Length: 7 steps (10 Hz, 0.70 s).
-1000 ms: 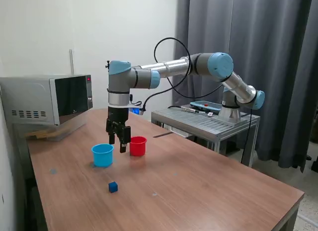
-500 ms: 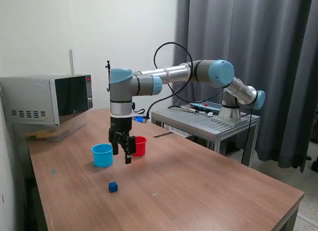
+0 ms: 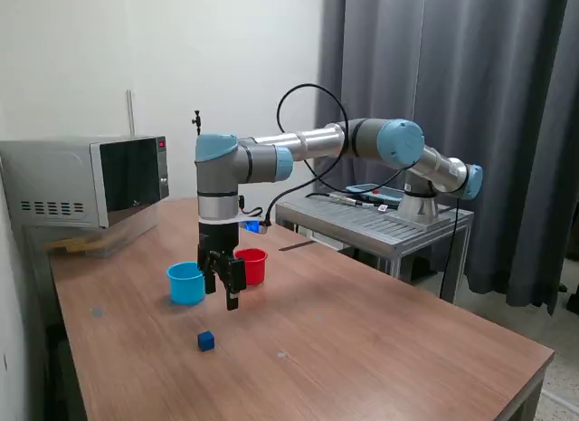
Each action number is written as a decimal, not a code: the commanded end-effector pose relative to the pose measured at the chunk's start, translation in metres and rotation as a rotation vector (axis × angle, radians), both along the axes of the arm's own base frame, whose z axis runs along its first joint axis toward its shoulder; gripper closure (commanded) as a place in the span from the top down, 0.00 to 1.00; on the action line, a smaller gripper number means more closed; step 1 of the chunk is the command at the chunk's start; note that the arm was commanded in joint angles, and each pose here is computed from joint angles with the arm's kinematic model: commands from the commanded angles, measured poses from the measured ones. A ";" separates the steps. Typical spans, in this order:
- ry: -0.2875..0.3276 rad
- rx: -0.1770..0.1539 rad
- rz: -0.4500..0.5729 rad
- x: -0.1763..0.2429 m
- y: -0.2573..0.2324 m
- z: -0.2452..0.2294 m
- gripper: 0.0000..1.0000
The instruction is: Place red objects in the red bin, and blue objects in the blue bin.
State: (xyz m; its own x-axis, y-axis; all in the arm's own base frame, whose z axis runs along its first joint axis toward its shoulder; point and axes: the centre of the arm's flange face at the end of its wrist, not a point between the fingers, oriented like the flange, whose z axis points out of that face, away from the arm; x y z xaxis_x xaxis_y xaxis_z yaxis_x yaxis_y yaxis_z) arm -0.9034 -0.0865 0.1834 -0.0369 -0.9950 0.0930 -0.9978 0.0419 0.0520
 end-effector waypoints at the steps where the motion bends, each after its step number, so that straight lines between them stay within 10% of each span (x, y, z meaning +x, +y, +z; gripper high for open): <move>1: -0.008 -0.003 -0.039 -0.003 -0.001 -0.013 1.00; 7: -0.011 -0.001 -0.021 -0.004 -0.006 -0.027 1.00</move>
State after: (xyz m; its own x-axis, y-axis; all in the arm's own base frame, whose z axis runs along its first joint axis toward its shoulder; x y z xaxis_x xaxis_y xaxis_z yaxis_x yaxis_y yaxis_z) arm -0.9069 -0.0921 0.1590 -0.0629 -0.9936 0.0940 -0.9969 0.0670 0.0404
